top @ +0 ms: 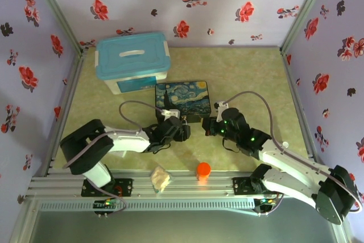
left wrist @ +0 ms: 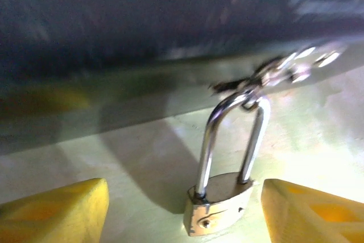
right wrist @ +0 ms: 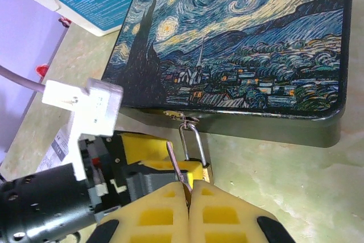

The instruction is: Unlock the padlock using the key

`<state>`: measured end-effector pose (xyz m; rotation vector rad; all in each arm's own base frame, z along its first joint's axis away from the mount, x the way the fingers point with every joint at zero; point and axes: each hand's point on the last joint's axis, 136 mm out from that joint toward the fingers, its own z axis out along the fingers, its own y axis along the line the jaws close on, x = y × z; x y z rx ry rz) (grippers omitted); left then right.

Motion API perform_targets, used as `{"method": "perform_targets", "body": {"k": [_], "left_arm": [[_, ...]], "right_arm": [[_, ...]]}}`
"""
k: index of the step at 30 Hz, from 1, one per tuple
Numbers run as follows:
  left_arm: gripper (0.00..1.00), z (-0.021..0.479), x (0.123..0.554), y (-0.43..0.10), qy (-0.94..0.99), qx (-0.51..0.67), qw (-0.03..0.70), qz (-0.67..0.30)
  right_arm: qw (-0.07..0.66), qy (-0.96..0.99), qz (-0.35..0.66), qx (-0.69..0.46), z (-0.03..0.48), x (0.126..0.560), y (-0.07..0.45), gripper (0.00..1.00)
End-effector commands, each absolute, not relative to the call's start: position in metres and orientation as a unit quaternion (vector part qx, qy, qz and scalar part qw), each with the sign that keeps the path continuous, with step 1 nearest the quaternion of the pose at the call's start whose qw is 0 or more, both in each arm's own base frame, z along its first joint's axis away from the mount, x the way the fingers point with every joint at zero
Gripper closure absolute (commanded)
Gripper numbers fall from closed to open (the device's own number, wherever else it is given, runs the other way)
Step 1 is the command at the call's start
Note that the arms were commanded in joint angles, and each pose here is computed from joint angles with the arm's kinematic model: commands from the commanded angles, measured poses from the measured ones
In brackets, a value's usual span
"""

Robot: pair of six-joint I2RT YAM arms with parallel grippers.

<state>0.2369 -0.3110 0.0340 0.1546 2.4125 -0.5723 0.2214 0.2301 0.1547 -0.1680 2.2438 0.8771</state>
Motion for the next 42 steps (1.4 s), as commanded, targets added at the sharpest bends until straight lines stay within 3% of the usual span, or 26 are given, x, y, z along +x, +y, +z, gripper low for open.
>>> {"method": "perform_targets", "body": {"k": [1,8,12,24,34,42], "left_arm": [[0.30,0.033,0.238,-0.322,0.916,0.061,0.323,-0.228],[0.39,0.021,0.235,-0.328,0.917,0.061,0.315,-0.239],[0.55,0.019,0.233,-0.340,0.915,0.066,0.305,-0.256],[0.78,0.040,0.229,-0.353,0.899,0.046,0.302,-0.314],[0.82,0.041,0.229,-0.356,0.901,0.035,0.290,-0.321],[0.96,0.057,0.236,-0.364,0.892,0.005,0.286,-0.350]], "right_arm": [[0.359,0.871,0.329,-0.071,0.152,0.221,0.227,1.00],[0.356,0.872,0.330,-0.059,0.143,0.219,0.224,1.00],[0.347,0.874,0.335,-0.053,0.135,0.218,0.225,1.00],[0.329,0.872,0.364,-0.017,0.116,0.215,0.230,1.00],[0.316,0.876,0.365,0.017,0.095,0.216,0.227,1.00],[0.274,0.888,0.370,0.016,0.059,0.207,0.232,1.00]]}}
